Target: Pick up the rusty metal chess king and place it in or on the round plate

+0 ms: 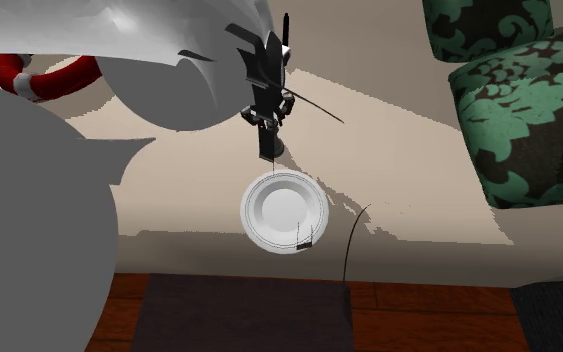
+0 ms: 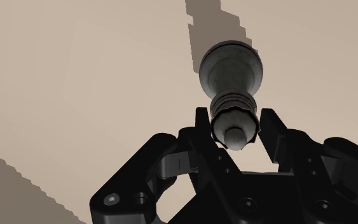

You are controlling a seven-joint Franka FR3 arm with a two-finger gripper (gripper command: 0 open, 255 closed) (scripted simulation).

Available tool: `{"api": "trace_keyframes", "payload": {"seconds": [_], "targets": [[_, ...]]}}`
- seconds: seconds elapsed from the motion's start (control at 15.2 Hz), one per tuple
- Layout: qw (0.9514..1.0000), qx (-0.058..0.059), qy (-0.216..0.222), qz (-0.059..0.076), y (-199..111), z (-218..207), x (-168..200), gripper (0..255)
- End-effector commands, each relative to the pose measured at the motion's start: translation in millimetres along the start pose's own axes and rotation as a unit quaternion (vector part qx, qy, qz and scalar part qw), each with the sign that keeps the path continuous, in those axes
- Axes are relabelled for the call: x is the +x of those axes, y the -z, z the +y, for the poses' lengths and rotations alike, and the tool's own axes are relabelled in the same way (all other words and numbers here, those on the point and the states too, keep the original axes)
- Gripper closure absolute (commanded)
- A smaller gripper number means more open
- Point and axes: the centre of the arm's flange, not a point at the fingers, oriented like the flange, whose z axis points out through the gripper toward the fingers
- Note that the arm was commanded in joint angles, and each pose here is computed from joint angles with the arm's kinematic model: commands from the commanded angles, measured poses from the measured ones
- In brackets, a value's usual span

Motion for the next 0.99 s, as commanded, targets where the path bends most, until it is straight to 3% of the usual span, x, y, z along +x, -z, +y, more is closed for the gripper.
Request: {"api": "trace_keyframes", "payload": {"seconds": [0.0, 0.92], "targets": [[1.0, 0.0, 0.0, 0.0, 0, 0, 0, 255], [1.0, 0.0, 0.0, 0.0, 62, 8, 2, 255]]}}
